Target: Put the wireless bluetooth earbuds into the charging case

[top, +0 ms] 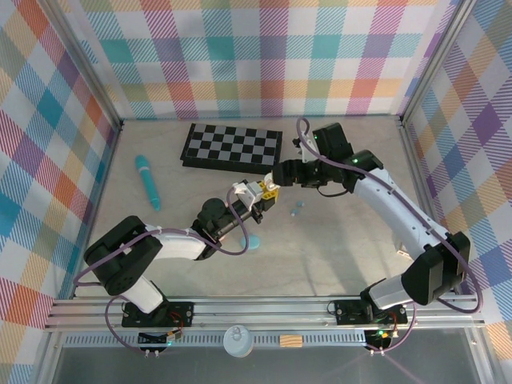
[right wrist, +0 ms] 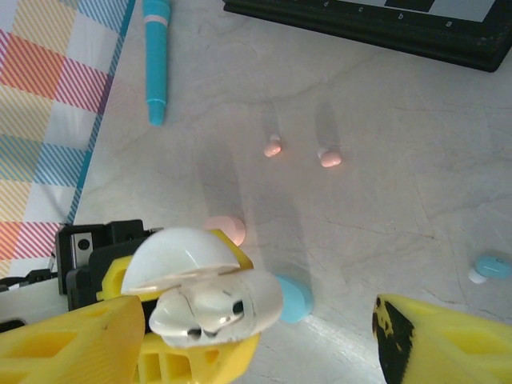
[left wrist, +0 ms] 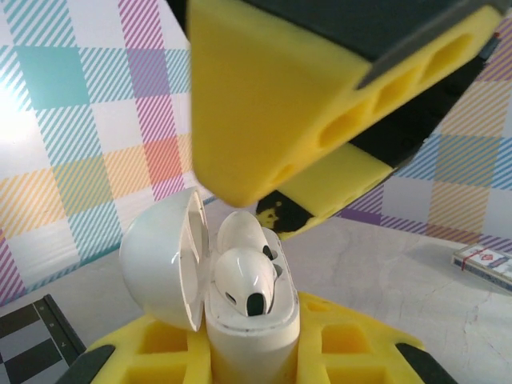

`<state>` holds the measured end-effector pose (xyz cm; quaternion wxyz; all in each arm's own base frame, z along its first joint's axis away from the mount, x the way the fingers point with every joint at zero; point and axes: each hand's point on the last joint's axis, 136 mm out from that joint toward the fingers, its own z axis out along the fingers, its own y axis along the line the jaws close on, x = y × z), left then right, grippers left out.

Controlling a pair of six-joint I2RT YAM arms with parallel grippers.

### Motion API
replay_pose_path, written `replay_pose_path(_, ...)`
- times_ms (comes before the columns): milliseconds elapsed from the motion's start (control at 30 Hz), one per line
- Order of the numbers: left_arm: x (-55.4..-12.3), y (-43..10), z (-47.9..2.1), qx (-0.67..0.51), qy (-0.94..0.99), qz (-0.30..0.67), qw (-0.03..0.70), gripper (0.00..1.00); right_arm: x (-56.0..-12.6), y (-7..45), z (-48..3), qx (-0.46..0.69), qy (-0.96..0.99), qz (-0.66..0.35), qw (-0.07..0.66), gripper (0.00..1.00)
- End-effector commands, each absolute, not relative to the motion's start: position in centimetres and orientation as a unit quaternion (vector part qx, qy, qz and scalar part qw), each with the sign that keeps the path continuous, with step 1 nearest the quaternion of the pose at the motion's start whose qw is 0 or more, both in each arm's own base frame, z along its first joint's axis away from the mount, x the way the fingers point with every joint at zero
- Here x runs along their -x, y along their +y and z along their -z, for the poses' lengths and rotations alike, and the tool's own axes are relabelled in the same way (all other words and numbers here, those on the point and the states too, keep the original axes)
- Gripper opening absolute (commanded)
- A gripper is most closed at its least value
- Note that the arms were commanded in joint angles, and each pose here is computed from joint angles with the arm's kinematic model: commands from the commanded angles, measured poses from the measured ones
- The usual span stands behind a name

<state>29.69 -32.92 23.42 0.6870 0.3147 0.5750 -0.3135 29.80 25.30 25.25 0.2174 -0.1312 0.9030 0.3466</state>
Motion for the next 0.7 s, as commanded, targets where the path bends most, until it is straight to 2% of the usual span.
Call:
replay_pose_path(0,-29.8,-32.9,-25.7,-0.307,0.546,0.321,0.71,0.0,-29.7,24.8,-25.9,0.129,0.903,-0.341,0.225,0.74)
replay_pose_path(233,-29.9,-33.0,-24.8,-0.325,0.551,0.303,0.707,0.0,-30.9,27.1,-27.8,0.125,0.878,-0.401,0.228,0.74)
replay_pose_path(433,-30.0,-33.0,-25.3,-0.325,0.546,0.298,0.712,0.0,-32.4,26.9,-24.7,0.116,0.91,-0.349,0.192,0.75)
replay_pose_path(667,-30.4,-32.5,-25.2,-0.326,0.559,0.272,0.712,0.0,-30.2,24.8,-23.3,0.148,0.931,-0.292,0.164,0.79)
